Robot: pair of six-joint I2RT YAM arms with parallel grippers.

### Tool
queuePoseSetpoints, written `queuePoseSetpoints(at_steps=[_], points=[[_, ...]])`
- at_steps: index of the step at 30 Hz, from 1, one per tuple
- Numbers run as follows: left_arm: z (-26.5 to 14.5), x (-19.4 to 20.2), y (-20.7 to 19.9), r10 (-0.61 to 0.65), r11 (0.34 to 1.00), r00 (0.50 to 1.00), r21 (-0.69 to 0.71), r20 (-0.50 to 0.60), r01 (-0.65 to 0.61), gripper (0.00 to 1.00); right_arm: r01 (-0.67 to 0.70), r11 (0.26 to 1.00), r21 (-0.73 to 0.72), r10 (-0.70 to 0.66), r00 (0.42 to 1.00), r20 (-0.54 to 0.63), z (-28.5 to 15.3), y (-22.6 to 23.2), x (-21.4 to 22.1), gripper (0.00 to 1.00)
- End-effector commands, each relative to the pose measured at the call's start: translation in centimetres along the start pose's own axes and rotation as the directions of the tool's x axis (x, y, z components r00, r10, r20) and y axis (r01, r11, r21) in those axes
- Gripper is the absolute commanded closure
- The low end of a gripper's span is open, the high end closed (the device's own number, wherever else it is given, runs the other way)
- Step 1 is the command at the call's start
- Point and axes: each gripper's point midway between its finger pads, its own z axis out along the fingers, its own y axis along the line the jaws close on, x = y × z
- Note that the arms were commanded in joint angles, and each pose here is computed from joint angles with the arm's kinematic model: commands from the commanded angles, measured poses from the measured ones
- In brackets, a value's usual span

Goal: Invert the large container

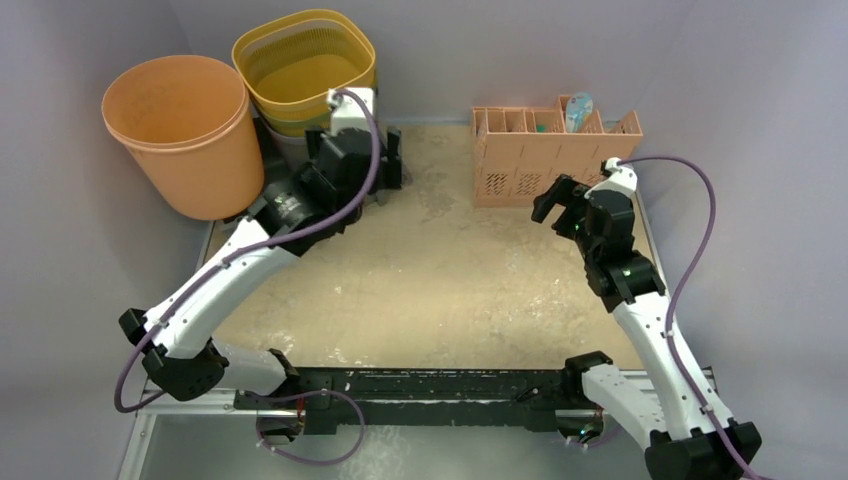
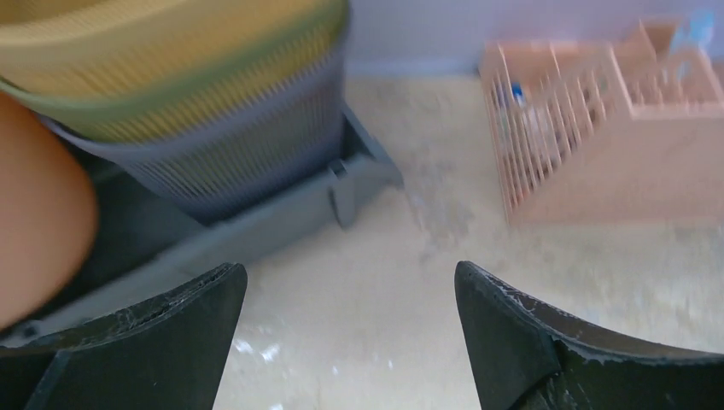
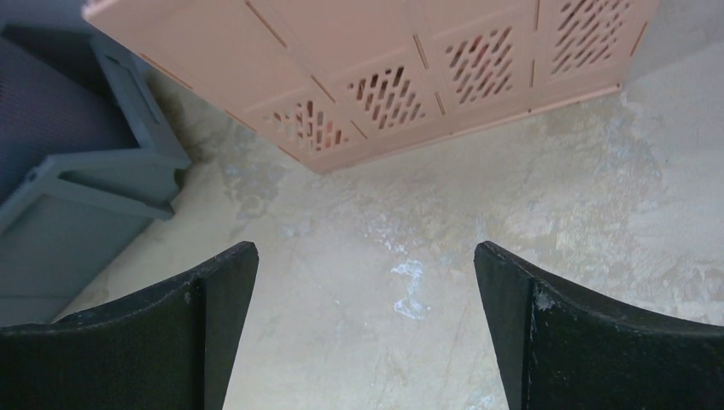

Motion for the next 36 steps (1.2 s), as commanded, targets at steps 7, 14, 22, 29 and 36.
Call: queuePoseSetpoints(at_steps=[7,14,22,29,36], points=[[-5.6,-12.1,12.5,-0.084,0.928,0.956,-0.327,0.282,0.178,0.09,-0.009,1.0,0.009,0.008,0.992,0.123,-0.7,0.8,-4.7,0.0],[-10.8,-14.9,17.4,-0.086,0.845,0.925,-0.465,0.371,0.265,0.07,-0.013,1.0,0.026,0.01,0.995,0.104,0.0,0.9,-4.7,0.0],[-14.4,-15.2,21.3,-0.069,0.684,0.913,-0.647,0.403,0.337,0.11,-0.007,1.0,-0.014,0.009,0.994,0.106,0.2,1.6,-4.7,0.0],[-12.6,-15.0,23.1,-0.019,0.579,0.936,-0.759,0.352,0.297,0.11,0.013,0.999,-0.042,-0.01,0.997,0.082,0.6,1.8,-3.4,0.0],[-8.0,-12.5,31.7,-0.188,0.453,0.912,-0.792,0.365,0.41,0.18,0.042,0.995,-0.09,-0.04,0.999,0.033,1.2,2.9,-2.7,0.0]])
